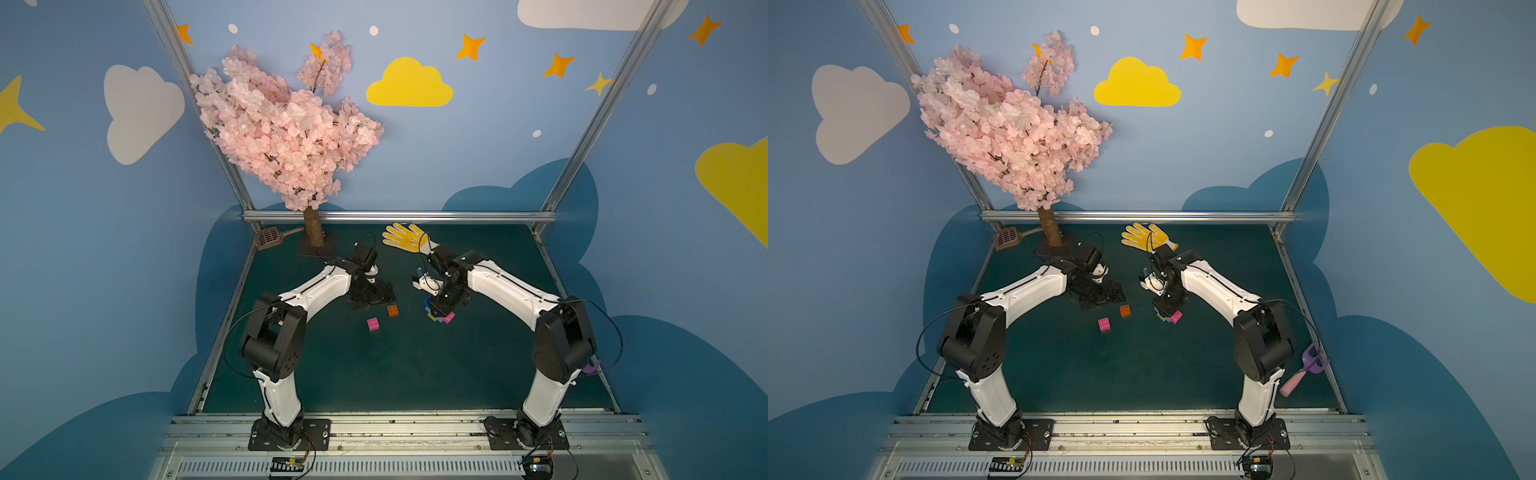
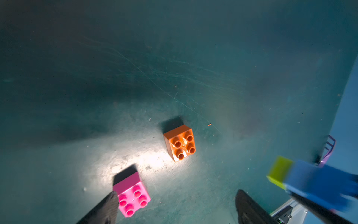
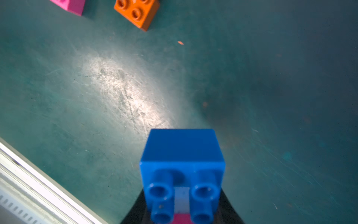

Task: Assemble the letter y with lego
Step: Pick up the lego brick from the center of the board, then move the lego brick at the center of the board.

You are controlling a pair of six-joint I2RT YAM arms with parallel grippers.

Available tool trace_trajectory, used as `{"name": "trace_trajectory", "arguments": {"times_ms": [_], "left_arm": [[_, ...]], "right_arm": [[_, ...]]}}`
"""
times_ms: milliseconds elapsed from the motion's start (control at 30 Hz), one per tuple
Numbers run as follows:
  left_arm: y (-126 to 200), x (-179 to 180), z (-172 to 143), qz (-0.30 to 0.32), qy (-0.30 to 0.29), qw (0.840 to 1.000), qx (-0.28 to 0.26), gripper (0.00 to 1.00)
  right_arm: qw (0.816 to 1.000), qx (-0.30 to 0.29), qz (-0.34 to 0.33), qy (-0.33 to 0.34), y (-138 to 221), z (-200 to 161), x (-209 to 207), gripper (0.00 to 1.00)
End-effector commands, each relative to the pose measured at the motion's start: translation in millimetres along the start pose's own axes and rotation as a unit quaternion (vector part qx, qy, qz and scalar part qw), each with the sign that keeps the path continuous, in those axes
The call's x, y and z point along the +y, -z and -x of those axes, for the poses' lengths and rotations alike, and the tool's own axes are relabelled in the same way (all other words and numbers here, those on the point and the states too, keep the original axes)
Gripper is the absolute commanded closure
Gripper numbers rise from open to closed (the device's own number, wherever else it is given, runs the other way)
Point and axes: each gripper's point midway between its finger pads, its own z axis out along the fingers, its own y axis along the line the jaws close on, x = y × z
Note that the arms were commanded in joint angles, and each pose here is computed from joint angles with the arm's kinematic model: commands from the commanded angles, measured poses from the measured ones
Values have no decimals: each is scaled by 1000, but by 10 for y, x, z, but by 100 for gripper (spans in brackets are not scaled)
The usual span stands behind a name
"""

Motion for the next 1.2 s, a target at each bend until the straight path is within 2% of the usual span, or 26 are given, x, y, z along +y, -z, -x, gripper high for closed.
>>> {"name": "trace_trajectory", "arguments": {"times_ms": [0, 267, 567, 767, 1033, 1167], "left_arm": [[-107, -118, 2, 4, -11, 1000, 7, 9], [-409, -139, -74, 77, -33, 996, 31, 14], [-416, 85, -67, 171, 35, 984, 26, 29], [-573, 5, -90, 150, 69, 986, 36, 35], [-707, -50, -71, 133, 86, 987, 42, 36], [-734, -38, -79, 136, 88, 986, 43, 48]], "right_arm": [[999, 11, -6, -31, 54, -128, -48, 100], [999, 0, -8, -52, 131, -173, -65, 100], [999, -2, -9, -46, 144, -169, -4, 100], [999, 0, -7, -43, 116, -160, 32, 100], [999, 3, -4, -40, 104, -155, 64, 100], [999, 2, -3, -38, 100, -147, 85, 100]]}}
